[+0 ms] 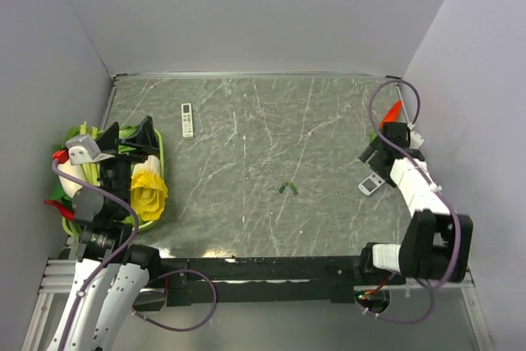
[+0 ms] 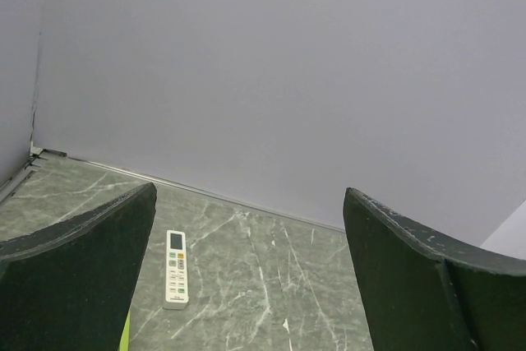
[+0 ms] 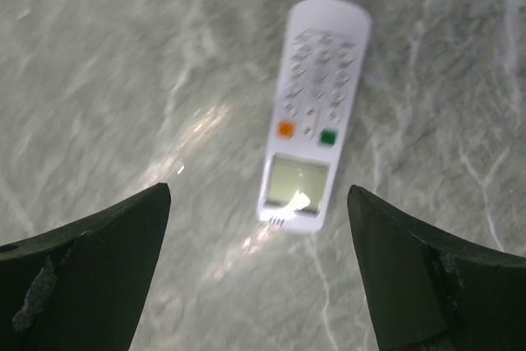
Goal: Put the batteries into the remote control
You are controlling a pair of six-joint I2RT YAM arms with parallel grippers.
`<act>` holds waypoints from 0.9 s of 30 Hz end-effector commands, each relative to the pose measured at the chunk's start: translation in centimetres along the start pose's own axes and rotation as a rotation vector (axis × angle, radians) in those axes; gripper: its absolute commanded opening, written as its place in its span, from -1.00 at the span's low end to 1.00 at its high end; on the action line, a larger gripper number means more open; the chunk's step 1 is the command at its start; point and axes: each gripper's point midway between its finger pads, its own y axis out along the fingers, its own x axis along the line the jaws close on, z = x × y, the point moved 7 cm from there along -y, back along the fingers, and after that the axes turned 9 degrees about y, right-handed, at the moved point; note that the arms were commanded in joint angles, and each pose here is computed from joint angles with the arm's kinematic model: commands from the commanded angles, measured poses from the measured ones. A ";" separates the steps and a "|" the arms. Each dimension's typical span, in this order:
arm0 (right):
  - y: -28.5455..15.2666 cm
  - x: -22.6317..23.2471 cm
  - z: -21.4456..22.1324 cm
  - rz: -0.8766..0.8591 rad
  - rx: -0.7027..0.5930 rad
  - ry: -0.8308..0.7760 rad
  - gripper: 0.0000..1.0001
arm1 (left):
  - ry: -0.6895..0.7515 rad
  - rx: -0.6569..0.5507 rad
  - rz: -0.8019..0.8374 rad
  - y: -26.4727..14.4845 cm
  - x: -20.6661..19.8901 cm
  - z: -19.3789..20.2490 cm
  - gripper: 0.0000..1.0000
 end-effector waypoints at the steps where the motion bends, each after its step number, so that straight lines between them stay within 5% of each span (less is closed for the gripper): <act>1: 3.4 -0.6 -1.3 0.033 0.040 0.092 0.88 | 0.009 -0.044 0.006 0.0 -0.1 -0.6 0.99; 17: 7.6 -2.0 0.8 0.051 0.200 0.111 0.33 | 0.002 -0.033 0.052 -0.1 -0.8 -0.3 0.99; 27: 7.3 -2.2 1.1 0.032 0.200 0.087 -0.28 | -0.002 -0.032 0.069 -0.1 -1.0 -0.3 0.99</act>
